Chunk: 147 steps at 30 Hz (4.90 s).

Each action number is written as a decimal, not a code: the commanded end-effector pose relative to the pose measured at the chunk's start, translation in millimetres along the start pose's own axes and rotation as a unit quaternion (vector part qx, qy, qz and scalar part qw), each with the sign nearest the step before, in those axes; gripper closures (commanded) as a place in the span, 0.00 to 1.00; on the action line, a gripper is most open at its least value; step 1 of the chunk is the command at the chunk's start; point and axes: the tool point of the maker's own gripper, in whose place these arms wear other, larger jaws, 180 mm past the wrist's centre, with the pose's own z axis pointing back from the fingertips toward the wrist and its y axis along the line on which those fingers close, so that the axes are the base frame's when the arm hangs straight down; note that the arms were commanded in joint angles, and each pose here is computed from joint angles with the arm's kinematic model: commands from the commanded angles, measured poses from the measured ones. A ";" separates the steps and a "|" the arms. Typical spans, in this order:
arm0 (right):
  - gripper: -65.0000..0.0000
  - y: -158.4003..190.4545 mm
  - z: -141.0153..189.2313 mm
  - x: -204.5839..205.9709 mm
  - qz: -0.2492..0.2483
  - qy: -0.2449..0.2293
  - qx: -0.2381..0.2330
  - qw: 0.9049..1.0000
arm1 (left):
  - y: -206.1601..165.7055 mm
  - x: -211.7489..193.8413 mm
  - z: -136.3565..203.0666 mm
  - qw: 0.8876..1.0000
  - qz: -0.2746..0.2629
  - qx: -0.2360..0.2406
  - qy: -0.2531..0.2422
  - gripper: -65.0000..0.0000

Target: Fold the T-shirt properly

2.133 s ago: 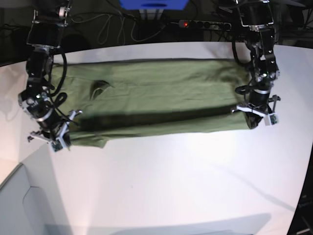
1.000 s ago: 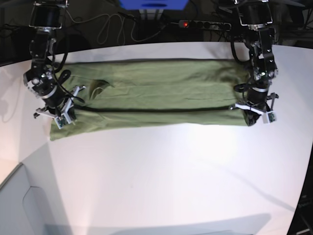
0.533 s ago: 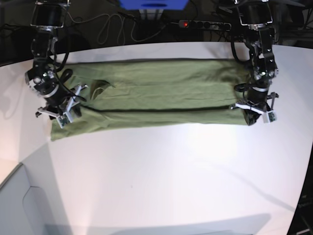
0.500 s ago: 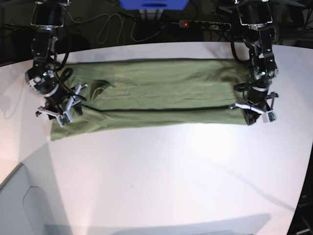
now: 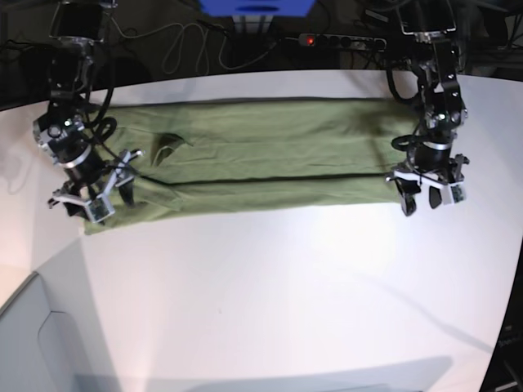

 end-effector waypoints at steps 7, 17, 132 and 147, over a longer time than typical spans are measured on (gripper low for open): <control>0.44 -45.1 -14.2 -2.6 -0.060 -0.010 -0.047 0.997 | 6.6 9.0 -3.6 1.000 -0.001 0.006 -0.016 0.46; 0.45 -22.0 -5.3 -53.6 -0.068 0.047 -0.020 0.996 | 38.7 7.6 1.3 0.999 0.010 0.044 -0.015 0.46; 0.37 32.7 49.1 -42.9 0.002 0.041 0.040 0.998 | -5.1 -16.0 -30.0 0.999 0.030 0.002 0.044 0.29; 0.37 32.8 49.0 -43.4 0.002 0.041 0.040 0.998 | -5.4 -19.2 -28.9 0.998 0.034 0.001 0.047 0.59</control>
